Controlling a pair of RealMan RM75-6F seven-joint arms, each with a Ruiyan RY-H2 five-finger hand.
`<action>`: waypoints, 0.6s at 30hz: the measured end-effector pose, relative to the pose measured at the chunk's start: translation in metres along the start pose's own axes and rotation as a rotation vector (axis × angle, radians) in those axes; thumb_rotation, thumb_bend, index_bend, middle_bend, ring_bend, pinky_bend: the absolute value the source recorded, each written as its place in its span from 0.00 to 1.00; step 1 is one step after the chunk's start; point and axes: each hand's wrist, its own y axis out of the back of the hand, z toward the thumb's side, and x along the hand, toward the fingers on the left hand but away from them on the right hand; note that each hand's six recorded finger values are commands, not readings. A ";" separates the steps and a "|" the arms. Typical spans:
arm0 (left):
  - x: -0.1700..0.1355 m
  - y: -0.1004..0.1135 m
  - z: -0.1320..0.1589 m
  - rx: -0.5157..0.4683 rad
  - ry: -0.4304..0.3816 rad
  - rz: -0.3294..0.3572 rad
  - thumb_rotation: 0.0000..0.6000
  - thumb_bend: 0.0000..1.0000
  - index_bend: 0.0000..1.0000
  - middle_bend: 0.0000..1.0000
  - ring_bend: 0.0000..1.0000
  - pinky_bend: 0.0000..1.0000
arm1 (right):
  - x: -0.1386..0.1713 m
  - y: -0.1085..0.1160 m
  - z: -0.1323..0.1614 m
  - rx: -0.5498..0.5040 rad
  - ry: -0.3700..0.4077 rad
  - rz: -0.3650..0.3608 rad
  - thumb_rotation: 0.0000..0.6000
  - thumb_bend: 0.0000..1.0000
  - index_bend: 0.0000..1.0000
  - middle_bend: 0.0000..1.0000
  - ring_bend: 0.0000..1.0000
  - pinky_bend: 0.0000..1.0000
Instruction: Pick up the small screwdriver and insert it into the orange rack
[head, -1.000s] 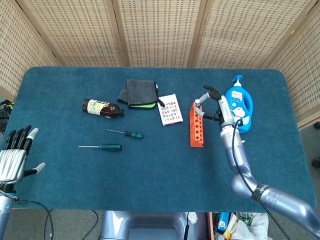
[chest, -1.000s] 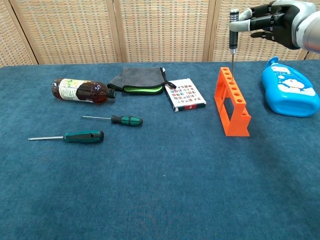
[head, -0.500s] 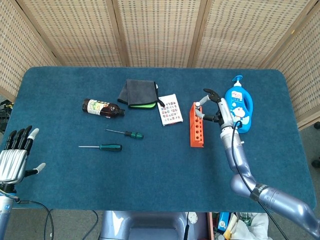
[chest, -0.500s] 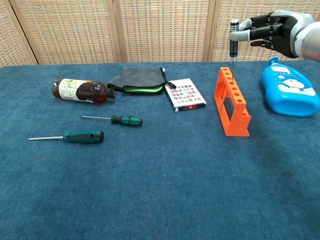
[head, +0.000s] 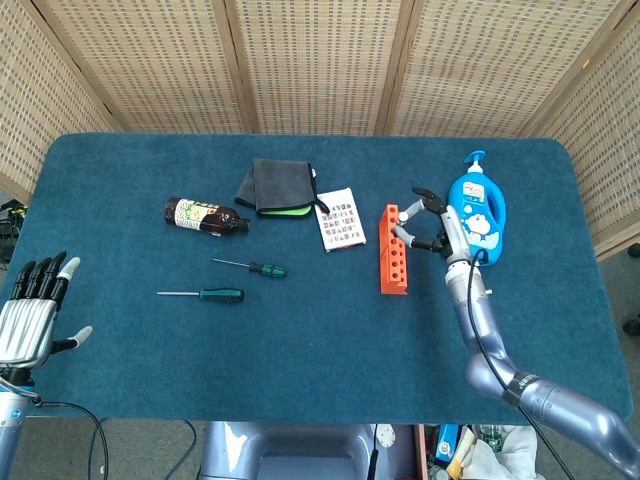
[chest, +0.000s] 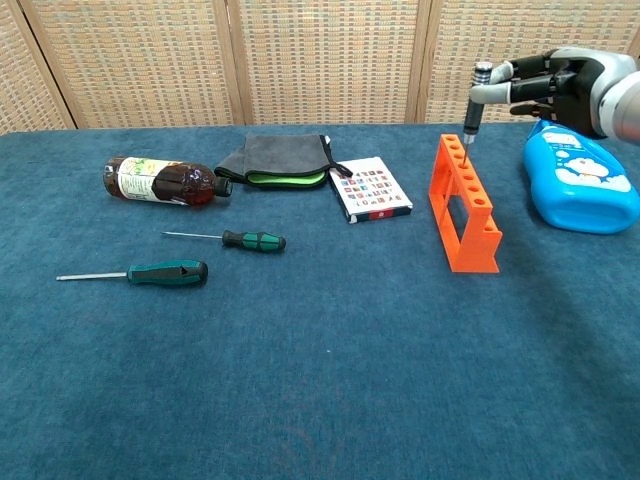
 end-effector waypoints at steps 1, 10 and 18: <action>0.000 0.000 0.000 0.001 0.000 0.000 1.00 0.00 0.00 0.00 0.00 0.00 | 0.000 0.000 -0.002 -0.002 -0.004 0.000 1.00 0.30 0.61 0.13 0.00 0.02; -0.001 -0.002 0.003 0.008 -0.003 -0.004 1.00 0.00 0.00 0.00 0.00 0.00 | 0.000 0.004 -0.009 -0.006 -0.008 -0.002 1.00 0.30 0.61 0.13 0.00 0.02; -0.001 -0.003 0.004 0.010 -0.007 -0.006 1.00 0.00 0.00 0.00 0.00 0.00 | 0.002 0.001 -0.020 -0.005 -0.028 0.008 1.00 0.30 0.61 0.13 0.00 0.02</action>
